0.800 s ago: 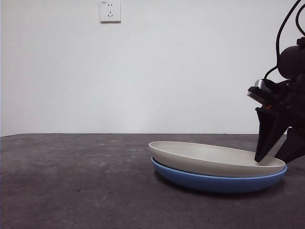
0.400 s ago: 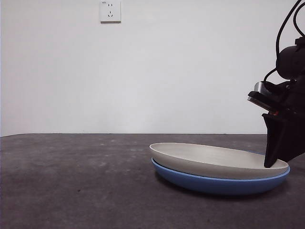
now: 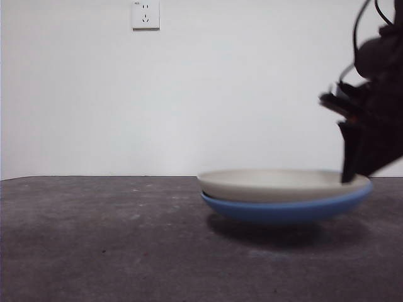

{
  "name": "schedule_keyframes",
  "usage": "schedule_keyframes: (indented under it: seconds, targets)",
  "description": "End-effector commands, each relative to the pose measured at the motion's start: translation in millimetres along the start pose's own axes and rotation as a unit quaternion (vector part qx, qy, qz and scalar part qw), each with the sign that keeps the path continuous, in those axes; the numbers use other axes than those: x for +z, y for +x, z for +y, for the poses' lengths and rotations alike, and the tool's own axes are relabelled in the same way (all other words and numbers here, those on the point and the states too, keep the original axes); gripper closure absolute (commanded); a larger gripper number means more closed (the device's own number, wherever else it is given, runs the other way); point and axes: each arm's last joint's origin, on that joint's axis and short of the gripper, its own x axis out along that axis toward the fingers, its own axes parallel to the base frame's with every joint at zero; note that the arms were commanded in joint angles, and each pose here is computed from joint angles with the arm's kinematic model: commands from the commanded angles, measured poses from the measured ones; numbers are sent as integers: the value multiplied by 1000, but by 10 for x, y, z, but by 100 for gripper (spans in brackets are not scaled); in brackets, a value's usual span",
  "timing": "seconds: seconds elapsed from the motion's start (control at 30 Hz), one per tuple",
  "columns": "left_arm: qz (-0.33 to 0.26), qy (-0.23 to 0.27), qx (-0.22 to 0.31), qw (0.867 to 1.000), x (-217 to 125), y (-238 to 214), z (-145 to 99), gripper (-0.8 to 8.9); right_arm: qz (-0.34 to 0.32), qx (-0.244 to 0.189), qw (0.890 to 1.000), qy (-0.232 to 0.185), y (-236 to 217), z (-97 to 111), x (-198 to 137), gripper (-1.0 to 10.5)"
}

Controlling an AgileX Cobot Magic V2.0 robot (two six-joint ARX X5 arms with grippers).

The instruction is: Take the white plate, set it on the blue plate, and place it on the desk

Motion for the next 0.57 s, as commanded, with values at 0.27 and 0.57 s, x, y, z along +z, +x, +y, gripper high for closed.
schedule_keyframes:
  seconds: [0.27, 0.57]
  targets:
    - [-10, 11, -2, 1000, 32, -23, -13, 279, -12, 34, 999, -39, 70, 562, 159, 941]
    - [-10, 11, -2, 1000, 32, -23, -13, 278, 15, 47, 998, -37, 466, 705, 172, 941]
